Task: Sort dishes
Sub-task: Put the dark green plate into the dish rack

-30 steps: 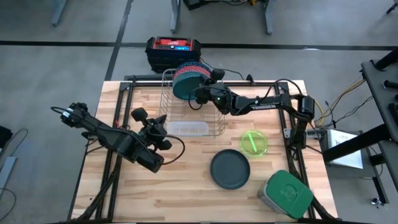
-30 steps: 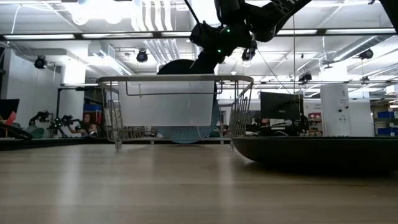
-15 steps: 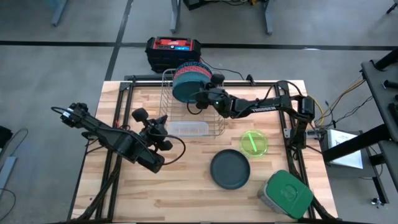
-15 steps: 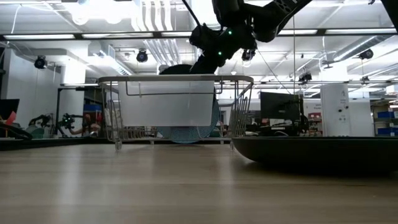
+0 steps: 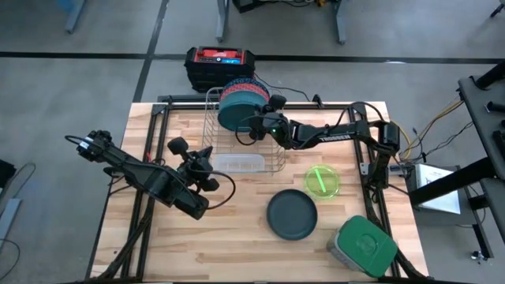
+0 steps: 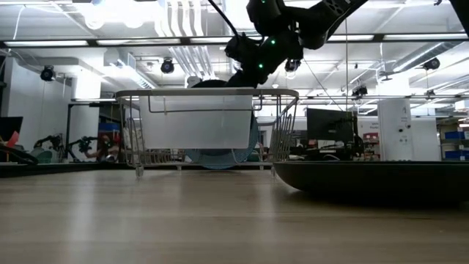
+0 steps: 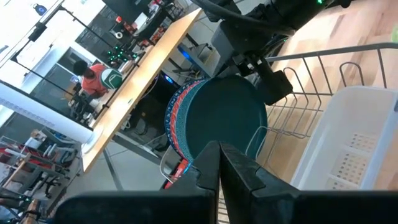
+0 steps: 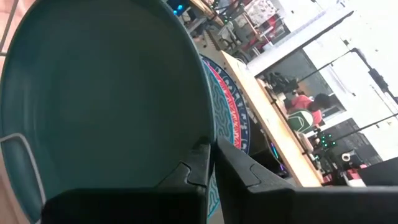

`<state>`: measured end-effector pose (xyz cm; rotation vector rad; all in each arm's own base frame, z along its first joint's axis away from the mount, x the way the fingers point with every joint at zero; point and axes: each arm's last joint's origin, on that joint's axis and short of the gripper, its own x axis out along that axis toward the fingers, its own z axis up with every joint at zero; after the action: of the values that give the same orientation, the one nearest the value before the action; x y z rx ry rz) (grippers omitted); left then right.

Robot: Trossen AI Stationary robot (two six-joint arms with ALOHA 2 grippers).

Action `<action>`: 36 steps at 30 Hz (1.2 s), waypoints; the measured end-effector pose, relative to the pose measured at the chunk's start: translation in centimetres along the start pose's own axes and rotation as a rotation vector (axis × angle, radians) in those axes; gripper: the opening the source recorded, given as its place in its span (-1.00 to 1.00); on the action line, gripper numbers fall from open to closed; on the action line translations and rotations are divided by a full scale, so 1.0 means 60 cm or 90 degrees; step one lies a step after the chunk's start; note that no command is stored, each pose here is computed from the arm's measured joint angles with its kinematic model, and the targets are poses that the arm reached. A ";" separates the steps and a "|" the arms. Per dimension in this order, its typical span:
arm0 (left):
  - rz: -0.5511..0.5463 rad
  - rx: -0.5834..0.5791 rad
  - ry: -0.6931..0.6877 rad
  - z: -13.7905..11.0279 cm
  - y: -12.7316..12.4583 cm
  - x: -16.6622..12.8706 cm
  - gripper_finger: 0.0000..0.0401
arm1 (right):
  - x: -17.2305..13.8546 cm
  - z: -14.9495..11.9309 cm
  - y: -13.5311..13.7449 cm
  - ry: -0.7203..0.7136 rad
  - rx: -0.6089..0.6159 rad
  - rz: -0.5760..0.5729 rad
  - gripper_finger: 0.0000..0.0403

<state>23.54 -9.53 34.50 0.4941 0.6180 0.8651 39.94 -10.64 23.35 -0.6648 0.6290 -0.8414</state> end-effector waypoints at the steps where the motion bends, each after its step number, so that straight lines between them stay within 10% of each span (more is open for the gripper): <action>1: 0.000 0.000 0.000 0.000 0.000 0.000 -1.00 | 0.000 0.000 0.000 0.000 -0.001 0.002 -0.93; 36: -0.007 0.002 0.006 0.000 -0.001 0.000 -1.00 | -0.013 -0.012 -0.010 0.110 0.018 -0.002 0.22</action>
<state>23.55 -9.55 34.45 0.4887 0.6300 0.8561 38.72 -10.49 23.55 -0.5710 0.7698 -0.9156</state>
